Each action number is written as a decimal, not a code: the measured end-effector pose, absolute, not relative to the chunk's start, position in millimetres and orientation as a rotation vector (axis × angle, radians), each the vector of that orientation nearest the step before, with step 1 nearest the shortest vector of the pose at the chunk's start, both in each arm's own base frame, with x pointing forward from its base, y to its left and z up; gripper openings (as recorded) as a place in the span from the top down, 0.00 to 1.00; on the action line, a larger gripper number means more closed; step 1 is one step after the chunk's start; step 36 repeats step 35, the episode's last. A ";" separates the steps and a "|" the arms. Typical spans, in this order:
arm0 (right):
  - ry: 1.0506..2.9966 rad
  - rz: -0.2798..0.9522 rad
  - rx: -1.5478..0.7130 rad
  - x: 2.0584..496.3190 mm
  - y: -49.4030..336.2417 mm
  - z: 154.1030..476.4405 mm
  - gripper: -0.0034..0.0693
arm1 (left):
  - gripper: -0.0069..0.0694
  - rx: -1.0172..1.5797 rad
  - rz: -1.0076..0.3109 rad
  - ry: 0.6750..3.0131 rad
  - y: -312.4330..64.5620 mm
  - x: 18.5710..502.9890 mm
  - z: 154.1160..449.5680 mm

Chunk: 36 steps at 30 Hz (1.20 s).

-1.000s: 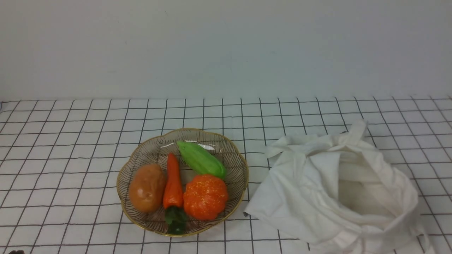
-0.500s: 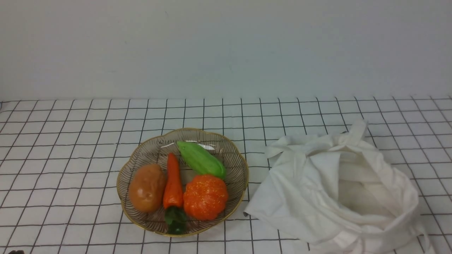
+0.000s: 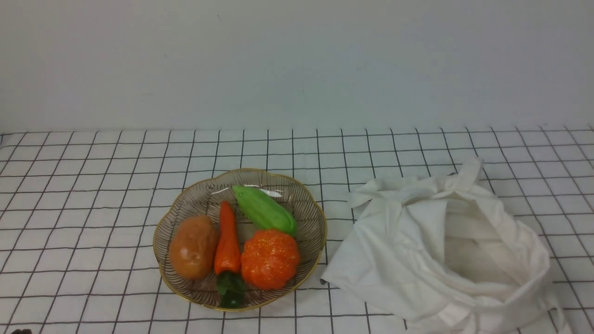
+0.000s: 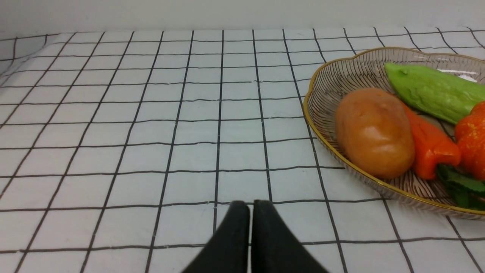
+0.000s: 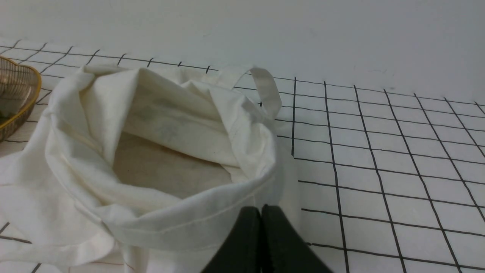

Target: Take vegetables from bag on white checkered tablecloth place on plate.

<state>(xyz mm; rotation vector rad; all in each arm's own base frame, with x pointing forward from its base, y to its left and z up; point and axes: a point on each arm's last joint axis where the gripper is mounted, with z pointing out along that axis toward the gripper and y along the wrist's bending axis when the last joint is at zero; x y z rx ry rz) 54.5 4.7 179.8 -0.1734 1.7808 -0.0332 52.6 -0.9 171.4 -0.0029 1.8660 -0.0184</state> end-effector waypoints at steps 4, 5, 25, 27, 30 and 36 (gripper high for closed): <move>1.781 -0.034 -0.174 54.5 4.7 179.8 0.97 | 0.92 -0.003 -0.018 1.866 -0.9 52.6 171.4; 1.781 -0.035 -0.175 54.5 4.7 179.8 0.97 | 0.92 -0.003 -0.018 1.866 -0.9 52.6 171.4; 1.779 -0.047 -0.191 54.5 4.7 179.8 0.97 | 0.92 -0.003 -0.018 1.866 -0.9 52.6 171.4; 1.779 -0.048 -0.191 54.5 4.7 179.8 0.97 | 0.92 -0.003 -0.018 1.866 -0.9 52.6 171.4; 1.779 -0.048 -0.191 54.5 4.7 179.8 0.97 | 0.92 -0.003 -0.018 1.866 -0.9 52.6 171.4; 1.779 -0.048 -0.191 54.5 4.7 179.8 0.97 | 0.92 -0.003 -0.018 1.866 -0.9 52.6 171.4</move>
